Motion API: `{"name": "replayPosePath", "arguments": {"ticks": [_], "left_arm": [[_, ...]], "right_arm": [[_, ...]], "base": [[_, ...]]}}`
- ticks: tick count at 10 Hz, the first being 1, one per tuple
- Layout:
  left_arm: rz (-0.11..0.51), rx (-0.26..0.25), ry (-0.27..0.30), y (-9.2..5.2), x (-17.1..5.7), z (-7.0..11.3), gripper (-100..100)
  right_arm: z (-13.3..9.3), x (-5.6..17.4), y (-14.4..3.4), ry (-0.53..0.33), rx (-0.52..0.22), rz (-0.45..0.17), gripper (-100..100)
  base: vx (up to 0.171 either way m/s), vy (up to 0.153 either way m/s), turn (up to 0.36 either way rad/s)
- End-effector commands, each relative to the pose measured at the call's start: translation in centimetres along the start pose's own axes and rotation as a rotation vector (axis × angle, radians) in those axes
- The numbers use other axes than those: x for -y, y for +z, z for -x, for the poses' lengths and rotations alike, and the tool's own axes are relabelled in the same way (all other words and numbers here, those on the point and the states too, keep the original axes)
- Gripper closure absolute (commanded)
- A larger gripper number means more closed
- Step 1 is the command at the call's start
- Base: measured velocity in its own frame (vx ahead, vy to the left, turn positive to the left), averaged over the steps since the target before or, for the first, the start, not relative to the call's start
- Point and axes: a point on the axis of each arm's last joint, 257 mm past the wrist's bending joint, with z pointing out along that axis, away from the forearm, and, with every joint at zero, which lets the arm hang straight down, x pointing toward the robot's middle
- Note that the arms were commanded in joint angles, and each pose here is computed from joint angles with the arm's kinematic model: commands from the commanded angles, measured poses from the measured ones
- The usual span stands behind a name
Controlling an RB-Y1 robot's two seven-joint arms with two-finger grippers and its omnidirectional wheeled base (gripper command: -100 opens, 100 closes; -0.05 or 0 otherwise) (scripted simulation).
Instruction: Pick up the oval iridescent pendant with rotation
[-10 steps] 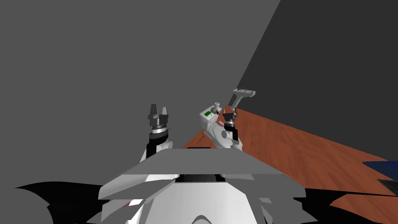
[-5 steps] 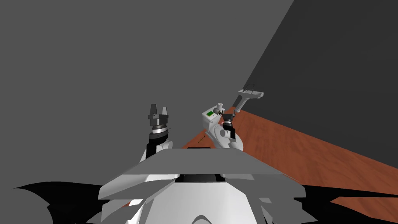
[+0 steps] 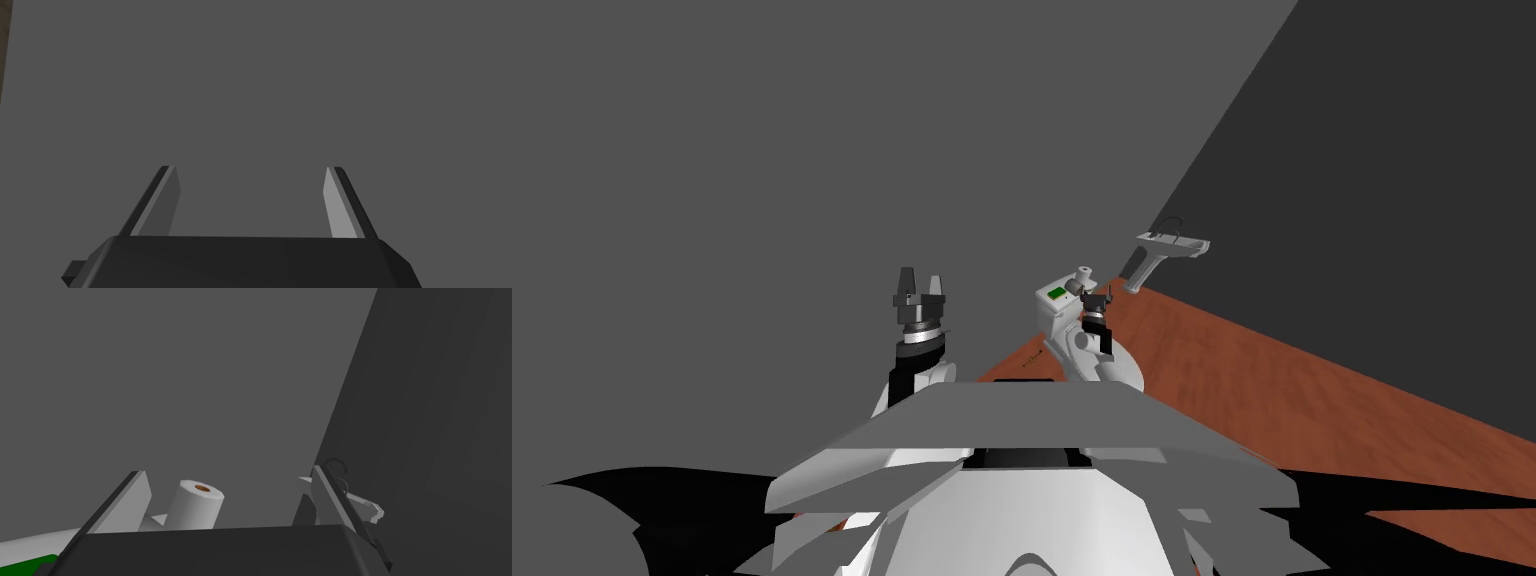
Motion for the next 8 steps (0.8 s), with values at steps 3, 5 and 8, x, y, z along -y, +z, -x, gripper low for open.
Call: {"name": "replayPosePath", "arguments": {"ticks": [3,5,8], "left_arm": [[0.000,0.000,0.000,0.0,0.0,0.0,0],[0.000,0.000,0.000,0.0,0.0,0.0,0],[0.000,0.000,0.000,0.0,0.0,0.0,0]], "right_arm": [[2.8,1.2,-0.3,0.085,0.064,-0.002,-100],[4.3,1.9,-0.7,0.115,0.101,-0.007,-100],[6.7,3.3,-1.5,0.173,0.164,-0.013,-100]], "base": [[-0.004,-0.032,0.139],[0.002,-0.056,0.144],[0.012,-0.053,0.135]]}}
